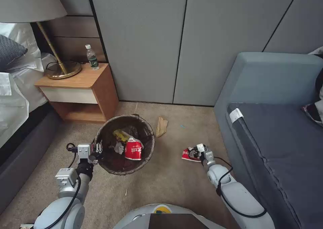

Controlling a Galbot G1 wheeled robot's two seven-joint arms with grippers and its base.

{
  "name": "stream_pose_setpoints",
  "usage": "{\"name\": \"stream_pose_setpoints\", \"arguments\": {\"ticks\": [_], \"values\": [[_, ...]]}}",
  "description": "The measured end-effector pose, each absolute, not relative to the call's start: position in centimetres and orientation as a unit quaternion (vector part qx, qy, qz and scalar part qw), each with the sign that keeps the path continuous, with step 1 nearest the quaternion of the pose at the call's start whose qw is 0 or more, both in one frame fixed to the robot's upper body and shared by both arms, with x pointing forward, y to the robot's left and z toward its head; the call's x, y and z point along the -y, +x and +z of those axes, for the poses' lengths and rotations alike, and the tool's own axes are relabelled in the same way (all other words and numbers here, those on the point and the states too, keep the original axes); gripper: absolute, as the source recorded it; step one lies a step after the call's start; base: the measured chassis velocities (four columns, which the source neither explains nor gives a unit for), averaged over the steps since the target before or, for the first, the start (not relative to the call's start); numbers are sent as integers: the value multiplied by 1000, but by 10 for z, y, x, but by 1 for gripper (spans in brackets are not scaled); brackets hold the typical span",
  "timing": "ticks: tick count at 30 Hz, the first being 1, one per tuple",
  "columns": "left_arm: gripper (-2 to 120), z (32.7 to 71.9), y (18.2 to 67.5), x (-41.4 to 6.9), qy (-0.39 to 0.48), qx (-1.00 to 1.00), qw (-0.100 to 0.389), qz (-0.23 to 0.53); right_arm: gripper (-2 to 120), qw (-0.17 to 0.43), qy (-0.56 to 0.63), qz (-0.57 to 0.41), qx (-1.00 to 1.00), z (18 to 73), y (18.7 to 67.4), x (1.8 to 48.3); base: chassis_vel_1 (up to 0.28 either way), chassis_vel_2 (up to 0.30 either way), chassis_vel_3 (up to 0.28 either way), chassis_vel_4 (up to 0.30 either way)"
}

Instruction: Pick up the trash bin, then pick up the garbage from the floor and place it into the trash bin.

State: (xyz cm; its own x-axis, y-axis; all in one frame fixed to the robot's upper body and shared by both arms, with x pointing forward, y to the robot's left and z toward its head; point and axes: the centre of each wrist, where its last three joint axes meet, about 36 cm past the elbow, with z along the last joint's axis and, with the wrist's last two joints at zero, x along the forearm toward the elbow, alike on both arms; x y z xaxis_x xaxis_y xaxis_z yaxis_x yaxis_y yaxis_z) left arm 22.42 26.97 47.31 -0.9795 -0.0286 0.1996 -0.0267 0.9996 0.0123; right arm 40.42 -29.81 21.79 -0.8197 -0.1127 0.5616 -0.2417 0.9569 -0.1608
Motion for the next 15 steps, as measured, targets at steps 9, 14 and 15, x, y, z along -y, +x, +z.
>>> {"name": "stream_pose_setpoints", "arguments": {"ticks": [9,14,15], "values": [[0,473,224,-270,15,995,100,-5,100,301,116,137,937,208,403,303,0,0,0,0],[0,473,224,-270,15,995,101,-5,100,308,120,143,933,204,401,306,0,0,0,0],[0,473,224,-270,15,995,101,-5,100,308,120,143,933,204,401,306,0,0,0,0]]}}
